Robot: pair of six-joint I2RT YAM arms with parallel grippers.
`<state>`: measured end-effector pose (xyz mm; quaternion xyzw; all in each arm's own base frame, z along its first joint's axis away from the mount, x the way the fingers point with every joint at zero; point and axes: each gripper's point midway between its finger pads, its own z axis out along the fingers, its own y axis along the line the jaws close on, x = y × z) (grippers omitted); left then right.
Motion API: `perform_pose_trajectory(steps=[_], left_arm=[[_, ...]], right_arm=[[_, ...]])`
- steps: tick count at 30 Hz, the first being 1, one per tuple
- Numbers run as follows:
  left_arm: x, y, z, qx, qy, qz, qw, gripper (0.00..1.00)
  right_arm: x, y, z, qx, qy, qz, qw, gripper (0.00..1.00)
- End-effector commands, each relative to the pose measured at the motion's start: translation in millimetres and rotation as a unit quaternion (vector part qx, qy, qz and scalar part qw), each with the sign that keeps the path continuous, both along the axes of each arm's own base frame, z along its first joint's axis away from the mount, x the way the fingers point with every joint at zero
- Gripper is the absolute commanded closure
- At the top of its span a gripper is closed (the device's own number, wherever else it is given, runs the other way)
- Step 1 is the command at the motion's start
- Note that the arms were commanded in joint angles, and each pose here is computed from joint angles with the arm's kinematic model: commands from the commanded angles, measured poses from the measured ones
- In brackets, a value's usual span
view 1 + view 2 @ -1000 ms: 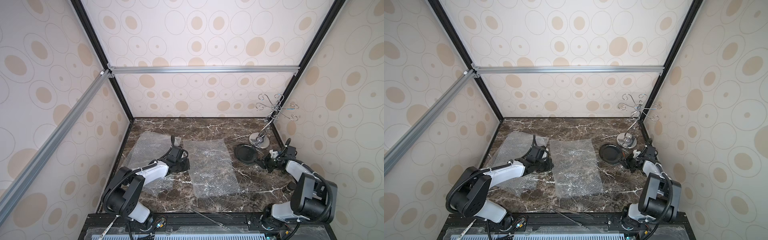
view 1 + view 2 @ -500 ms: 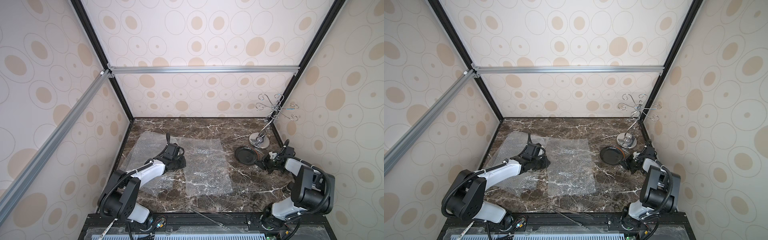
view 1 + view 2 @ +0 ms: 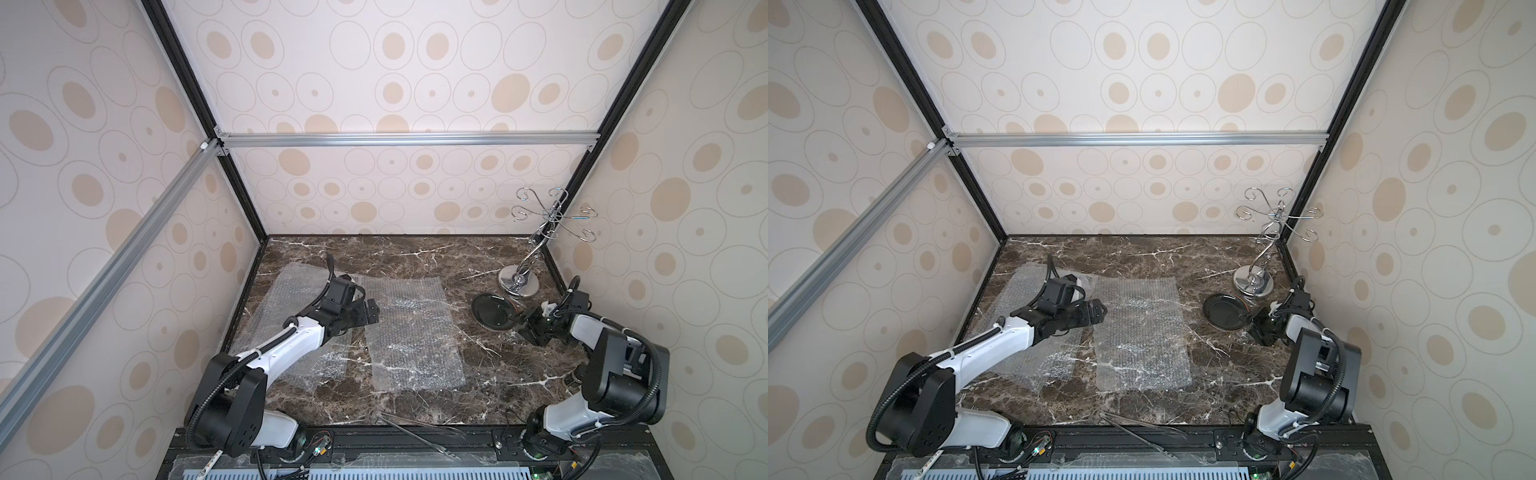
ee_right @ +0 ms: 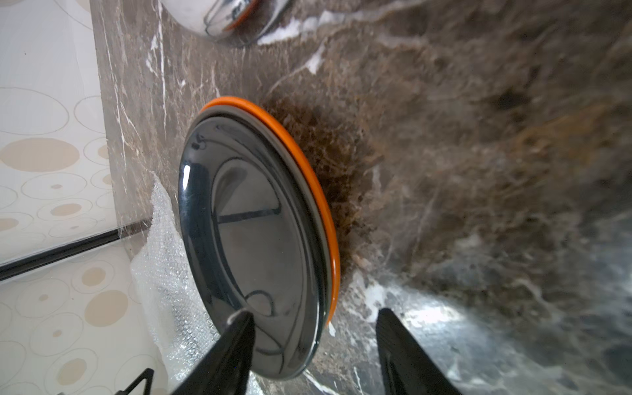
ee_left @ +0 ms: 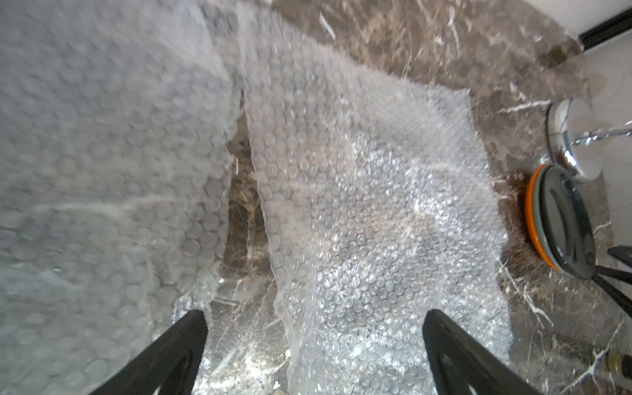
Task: Unpack dinner plates from bubble wrap
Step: Adjust the bubble wrap at the center of the board, then reset both arms
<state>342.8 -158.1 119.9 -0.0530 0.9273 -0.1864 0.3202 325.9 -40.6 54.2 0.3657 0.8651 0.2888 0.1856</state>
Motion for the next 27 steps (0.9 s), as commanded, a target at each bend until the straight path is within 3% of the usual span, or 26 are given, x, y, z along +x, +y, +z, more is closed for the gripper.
perform_pose_trajectory(steps=[1, 5, 6, 10, 13, 20, 27], left_arm=[[25, 21, 47, 0.031, -0.101, 0.026, 0.994, 0.00], [31, 51, 88, 0.063, -0.244, 0.063, 0.966, 0.00], [30, 60, 94, 0.074, -0.271, 0.080, 0.956, 0.00], [18, 98, 112, 0.139, -0.368, 0.138, 0.909, 0.00], [16, 118, 103, 0.189, -0.372, 0.158, 0.895, 0.00], [28, 150, 63, 0.224, -0.337, 0.177, 0.897, 0.00], [35, 173, 49, 0.238, -0.342, 0.184, 0.890, 0.00]], right_arm=[[-2, -12, 12, -0.059, -0.028, 0.000, 0.998, 0.33], [-2, -23, 22, -0.115, -0.054, -0.003, 0.992, 0.25], [-1, -24, 24, -0.127, -0.059, -0.003, 0.990, 0.05], [7, -27, 38, -0.206, -0.090, 0.004, 0.974, 0.01], [15, -21, 45, -0.274, -0.114, 0.022, 0.955, 0.01], [35, -11, 48, -0.387, -0.177, 0.050, 0.903, 0.01], [51, 2, 36, -0.418, -0.217, 0.075, 0.879, 0.01]])
